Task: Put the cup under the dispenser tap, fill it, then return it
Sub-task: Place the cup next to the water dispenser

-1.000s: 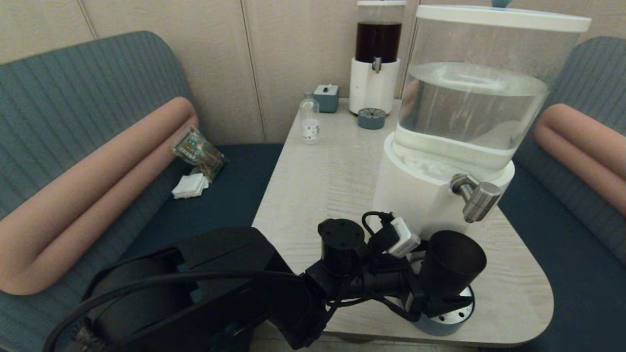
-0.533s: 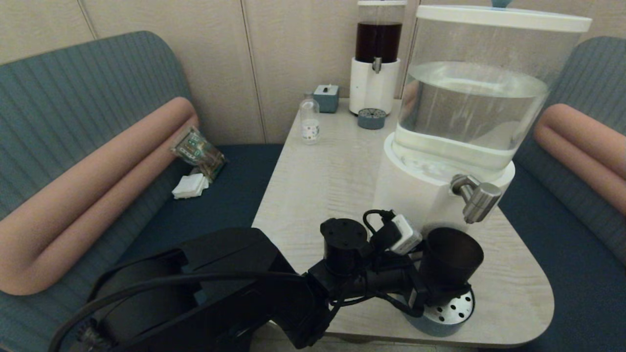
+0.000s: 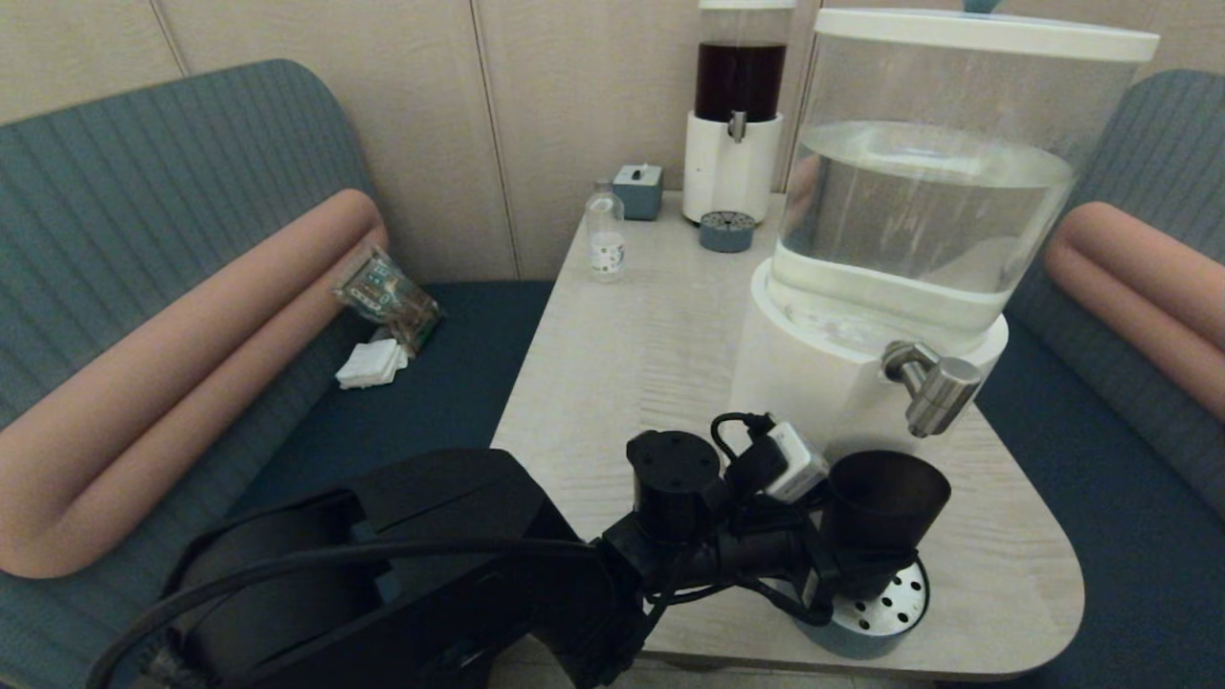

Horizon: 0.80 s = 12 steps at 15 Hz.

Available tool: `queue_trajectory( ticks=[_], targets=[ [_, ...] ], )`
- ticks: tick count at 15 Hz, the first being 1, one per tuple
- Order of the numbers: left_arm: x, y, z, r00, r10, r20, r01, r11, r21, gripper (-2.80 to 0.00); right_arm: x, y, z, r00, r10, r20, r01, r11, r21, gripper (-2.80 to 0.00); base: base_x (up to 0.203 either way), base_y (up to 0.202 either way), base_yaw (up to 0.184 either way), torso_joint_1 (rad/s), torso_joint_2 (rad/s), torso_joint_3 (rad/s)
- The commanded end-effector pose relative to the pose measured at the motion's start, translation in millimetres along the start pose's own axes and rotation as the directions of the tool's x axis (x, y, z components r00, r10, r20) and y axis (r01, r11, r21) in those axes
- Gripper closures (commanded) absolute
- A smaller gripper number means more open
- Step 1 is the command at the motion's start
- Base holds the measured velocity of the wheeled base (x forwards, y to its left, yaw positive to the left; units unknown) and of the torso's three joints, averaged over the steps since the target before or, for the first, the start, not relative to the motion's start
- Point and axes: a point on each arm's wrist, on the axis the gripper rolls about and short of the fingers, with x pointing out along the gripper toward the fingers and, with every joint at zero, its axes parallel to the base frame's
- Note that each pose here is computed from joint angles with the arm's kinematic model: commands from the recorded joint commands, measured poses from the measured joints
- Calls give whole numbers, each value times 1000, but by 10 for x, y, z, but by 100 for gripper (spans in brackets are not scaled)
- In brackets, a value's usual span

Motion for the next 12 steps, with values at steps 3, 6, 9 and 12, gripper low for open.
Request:
queue_trajectory(
  ticks=[3,6,9,12],
  targets=[
    [-163,-115,180,1000,-7,2,7,1000,-6,0,0,0,0,1000,0,-1,0,1000,1,0,0,0,0,0,0,0],
    [-314,-201,367,999,-3,49,4,1000,-25,0,0,0,0,1000,0,-1,0,1000,-1,0,0,0,0,0,0,0],
    [-431,-252,531,995,31,91,-26,998,-50,0,0,0,0,1000,0,-1,0,1000,-1,0,0,0,0,0,0,0],
    [-585,-302,594,996,54,76,-49,997,-63,0,0,0,0,1000,0,-1,0,1000,-1,0,0,0,0,0,0,0]
  ],
)
